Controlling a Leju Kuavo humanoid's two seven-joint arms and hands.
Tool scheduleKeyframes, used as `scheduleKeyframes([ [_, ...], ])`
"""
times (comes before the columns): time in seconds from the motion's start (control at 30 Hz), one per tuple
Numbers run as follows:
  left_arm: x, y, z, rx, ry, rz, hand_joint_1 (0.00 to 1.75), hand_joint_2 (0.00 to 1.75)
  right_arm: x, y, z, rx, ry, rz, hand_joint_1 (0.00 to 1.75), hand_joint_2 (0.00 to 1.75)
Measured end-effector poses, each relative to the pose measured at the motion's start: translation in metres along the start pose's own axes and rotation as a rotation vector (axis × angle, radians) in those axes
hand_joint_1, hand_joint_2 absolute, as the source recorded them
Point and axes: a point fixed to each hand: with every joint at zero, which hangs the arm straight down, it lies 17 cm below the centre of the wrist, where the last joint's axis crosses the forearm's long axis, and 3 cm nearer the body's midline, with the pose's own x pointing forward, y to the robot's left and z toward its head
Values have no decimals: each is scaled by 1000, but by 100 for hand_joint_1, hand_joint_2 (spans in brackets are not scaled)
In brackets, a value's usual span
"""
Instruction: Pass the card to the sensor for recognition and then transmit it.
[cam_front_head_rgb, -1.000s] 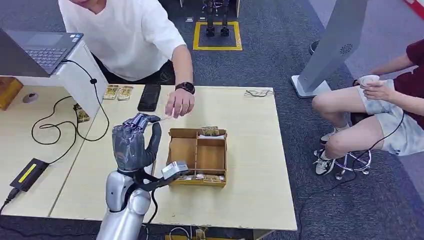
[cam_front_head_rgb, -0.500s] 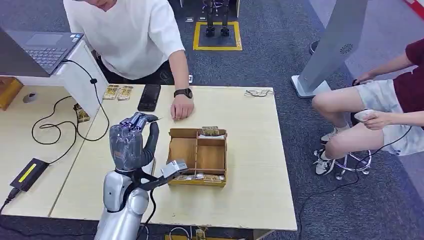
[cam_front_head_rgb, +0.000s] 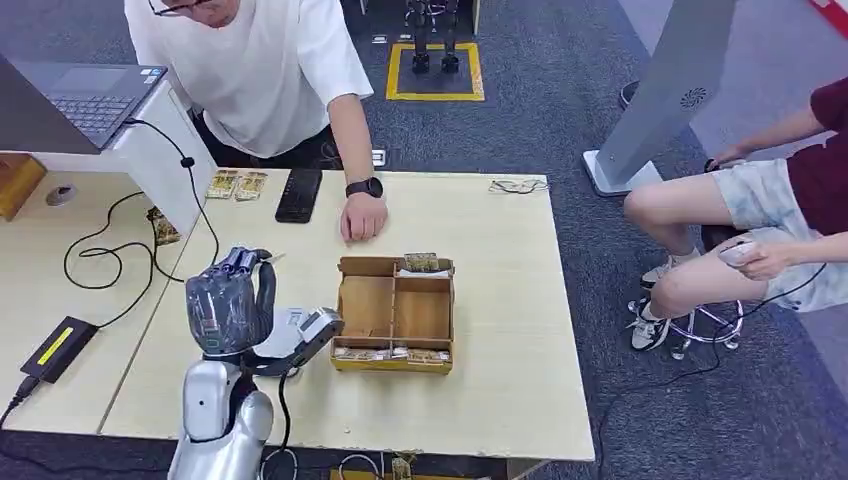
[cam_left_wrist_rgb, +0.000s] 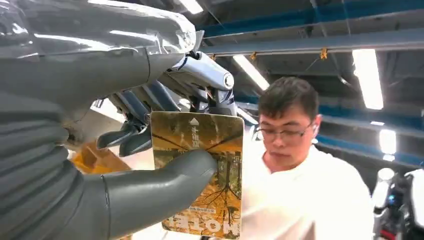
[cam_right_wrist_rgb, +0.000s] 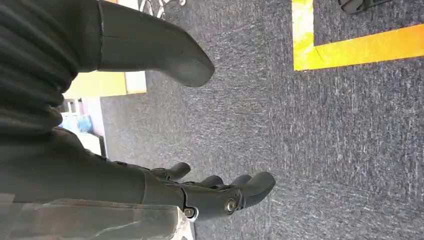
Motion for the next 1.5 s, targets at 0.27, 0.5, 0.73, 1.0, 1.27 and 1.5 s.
scheduleKeyframes([
  [0.27,-23,-5,13,-27,60,-36,175,175,-2,1,0,2,7,-2,0,175],
  [0.5,-49,-24,35,-94,181,-70,175,175,-6,1,0,3,18,0,0,175],
  [0.73,-60,-53,59,-185,232,-88,175,175,-9,-4,-1,-7,28,-11,0,175],
  [1.0,-60,-65,68,-223,217,-96,175,175,-11,-5,-1,-9,33,-18,0,175],
  [1.27,-57,-97,90,-324,215,-100,175,175,-12,-9,-2,-12,40,-18,0,175],
  [1.5,-47,-117,97,-387,196,-94,175,175,-13,-13,-2,-18,42,-18,0,175],
])
